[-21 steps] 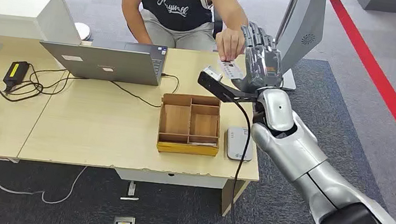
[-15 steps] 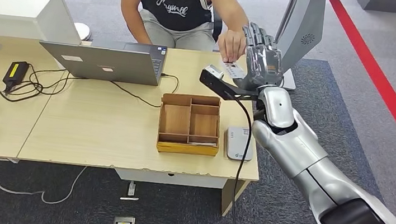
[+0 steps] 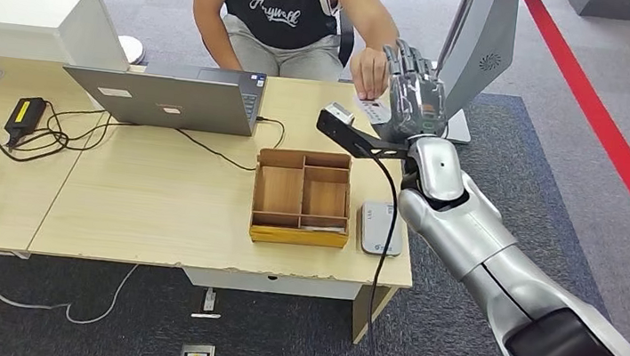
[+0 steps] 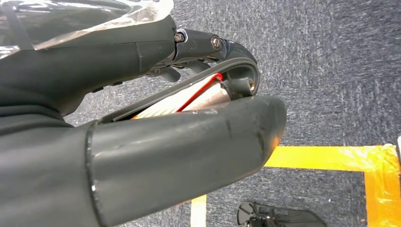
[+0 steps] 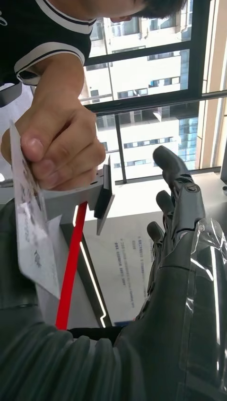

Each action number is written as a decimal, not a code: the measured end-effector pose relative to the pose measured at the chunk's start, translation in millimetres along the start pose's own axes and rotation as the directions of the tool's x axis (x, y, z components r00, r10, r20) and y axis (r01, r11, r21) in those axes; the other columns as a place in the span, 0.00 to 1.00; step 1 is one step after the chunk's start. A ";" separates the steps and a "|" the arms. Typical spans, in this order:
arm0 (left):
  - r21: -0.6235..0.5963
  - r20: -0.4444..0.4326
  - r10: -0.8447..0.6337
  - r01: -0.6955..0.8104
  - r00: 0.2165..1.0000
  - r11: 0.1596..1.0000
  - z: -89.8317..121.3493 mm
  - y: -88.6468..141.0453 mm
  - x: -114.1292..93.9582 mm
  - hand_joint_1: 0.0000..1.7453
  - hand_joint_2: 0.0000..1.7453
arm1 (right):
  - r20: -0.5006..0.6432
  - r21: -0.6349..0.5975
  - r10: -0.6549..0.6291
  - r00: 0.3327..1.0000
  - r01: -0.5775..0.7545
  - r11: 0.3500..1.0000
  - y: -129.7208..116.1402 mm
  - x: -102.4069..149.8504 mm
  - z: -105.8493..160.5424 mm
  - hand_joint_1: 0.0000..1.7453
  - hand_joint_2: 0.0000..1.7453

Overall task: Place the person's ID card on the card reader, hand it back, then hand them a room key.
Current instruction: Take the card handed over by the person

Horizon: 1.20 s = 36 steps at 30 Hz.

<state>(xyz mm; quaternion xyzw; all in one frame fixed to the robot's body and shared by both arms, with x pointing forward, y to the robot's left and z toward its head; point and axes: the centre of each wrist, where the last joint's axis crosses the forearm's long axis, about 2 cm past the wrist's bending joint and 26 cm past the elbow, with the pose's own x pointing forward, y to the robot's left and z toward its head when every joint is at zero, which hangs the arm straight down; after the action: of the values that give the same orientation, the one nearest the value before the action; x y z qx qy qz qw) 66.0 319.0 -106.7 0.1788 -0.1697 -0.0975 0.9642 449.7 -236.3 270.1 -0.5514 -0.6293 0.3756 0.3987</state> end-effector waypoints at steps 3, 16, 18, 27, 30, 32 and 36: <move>-0.001 0.002 -0.001 0.001 1.000 1.000 0.1 -0.5 0.5 0.00 0.00 | -0.003 0.003 -0.006 1.000 0.006 1.000 1.1 -0.7 0.4 1.00 1.00; -0.010 0.022 0.004 -0.003 1.000 1.000 0.1 -5.5 11.1 0.00 0.00 | -0.023 0.030 -0.041 0.999 0.042 0.999 9.3 -5.5 2.7 1.00 1.00; -0.010 0.021 0.005 -0.005 1.000 1.000 0.1 -5.5 11.1 0.00 0.00 | -0.023 0.032 -0.041 0.999 0.042 0.999 9.9 -5.7 2.9 1.00 1.00; -0.006 0.023 0.024 -0.024 0.999 1.000 0.6 -5.9 8.6 0.00 0.00 | -0.014 0.027 -0.069 0.998 0.069 0.997 10.7 -6.1 3.8 1.00 1.00; -0.001 0.026 0.032 -0.032 0.999 1.000 1.1 -6.6 7.1 0.00 0.00 | -0.032 0.020 -0.087 0.996 0.087 0.996 12.5 -11.7 6.7 1.00 1.00; -0.001 0.025 0.035 -0.035 0.999 0.999 1.7 -7.4 5.1 0.00 0.00 | -0.044 0.020 -0.092 0.995 0.093 0.995 15.0 -16.8 11.0 1.00 1.00; -0.003 0.021 0.037 -0.037 0.999 0.999 2.5 -8.7 2.8 0.00 0.00 | -0.063 0.021 -0.091 0.994 0.093 0.995 19.0 -26.5 18.5 1.00 1.00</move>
<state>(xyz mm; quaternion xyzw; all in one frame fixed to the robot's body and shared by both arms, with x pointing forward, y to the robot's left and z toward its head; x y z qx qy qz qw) 66.6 309.5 -107.0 0.1735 -0.1833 -0.0817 0.9642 442.2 -261.2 243.0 -0.5282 -0.6368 0.3472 0.4415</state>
